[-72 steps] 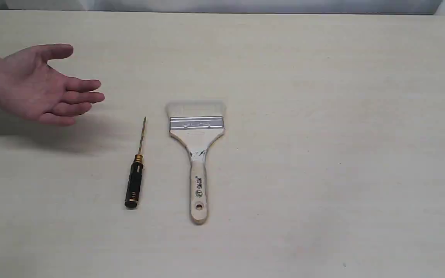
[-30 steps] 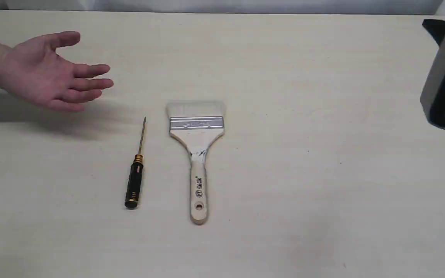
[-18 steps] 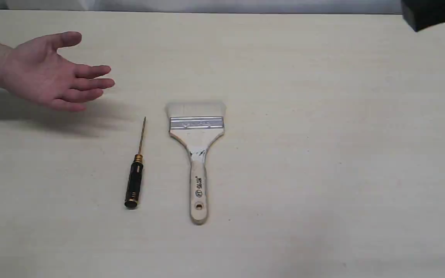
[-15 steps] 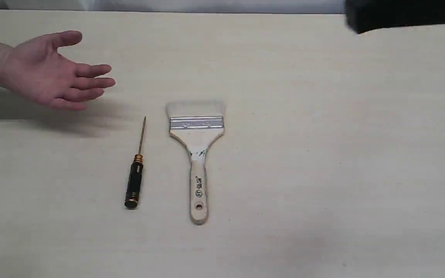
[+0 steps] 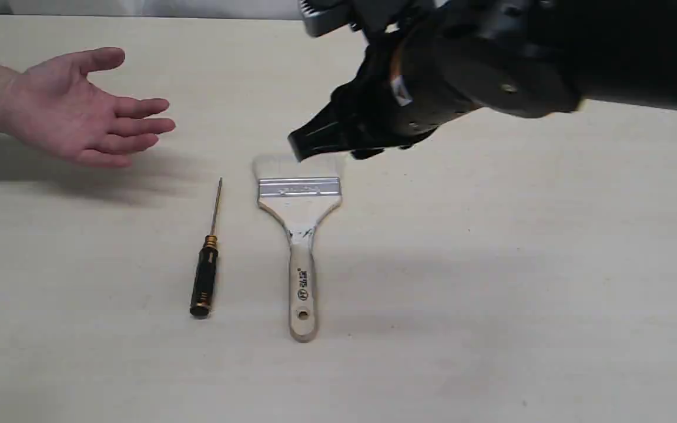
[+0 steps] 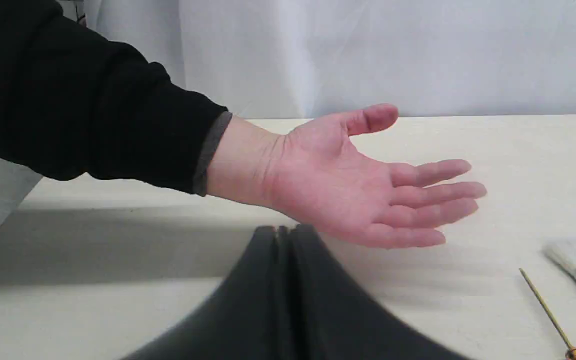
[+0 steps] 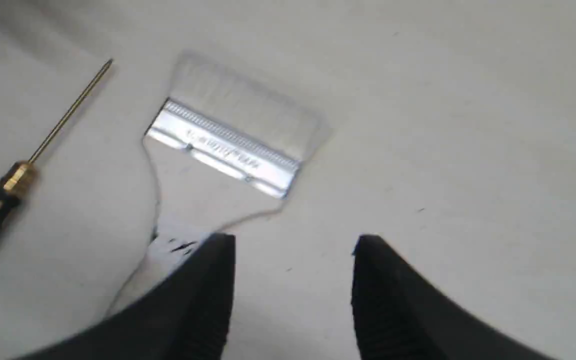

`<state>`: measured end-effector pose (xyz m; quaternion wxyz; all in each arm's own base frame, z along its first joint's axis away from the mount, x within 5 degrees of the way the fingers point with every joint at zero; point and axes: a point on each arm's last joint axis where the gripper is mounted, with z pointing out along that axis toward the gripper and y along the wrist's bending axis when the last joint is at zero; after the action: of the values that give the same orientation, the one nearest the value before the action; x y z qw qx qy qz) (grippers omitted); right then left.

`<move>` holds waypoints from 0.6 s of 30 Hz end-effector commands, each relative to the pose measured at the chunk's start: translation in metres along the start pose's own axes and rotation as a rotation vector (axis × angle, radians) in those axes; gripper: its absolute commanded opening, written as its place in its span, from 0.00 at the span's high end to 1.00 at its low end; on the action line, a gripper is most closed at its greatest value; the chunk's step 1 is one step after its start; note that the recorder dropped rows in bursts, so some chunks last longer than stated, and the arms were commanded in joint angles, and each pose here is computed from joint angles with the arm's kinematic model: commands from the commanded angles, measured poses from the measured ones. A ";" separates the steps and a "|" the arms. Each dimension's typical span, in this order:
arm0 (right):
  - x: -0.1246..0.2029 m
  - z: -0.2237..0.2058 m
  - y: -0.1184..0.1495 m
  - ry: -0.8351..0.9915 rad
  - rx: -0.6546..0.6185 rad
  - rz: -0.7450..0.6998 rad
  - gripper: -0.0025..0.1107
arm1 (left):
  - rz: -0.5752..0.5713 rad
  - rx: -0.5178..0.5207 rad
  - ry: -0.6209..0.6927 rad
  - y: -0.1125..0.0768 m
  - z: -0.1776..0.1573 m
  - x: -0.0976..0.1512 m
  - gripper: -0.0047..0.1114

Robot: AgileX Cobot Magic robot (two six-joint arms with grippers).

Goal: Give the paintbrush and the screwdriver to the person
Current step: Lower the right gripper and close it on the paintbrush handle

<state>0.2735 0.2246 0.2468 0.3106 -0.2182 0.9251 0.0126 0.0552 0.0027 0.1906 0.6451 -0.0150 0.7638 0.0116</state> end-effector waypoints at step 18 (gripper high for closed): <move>0.028 0.123 0.052 0.354 -0.134 0.073 0.45 | -0.001 0.009 -0.007 -0.001 0.000 0.000 0.96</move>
<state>0.2996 0.2766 0.1274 0.1179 -0.2019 0.9716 0.0374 0.0552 0.0027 0.1906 0.6451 -0.0150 0.7638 0.0116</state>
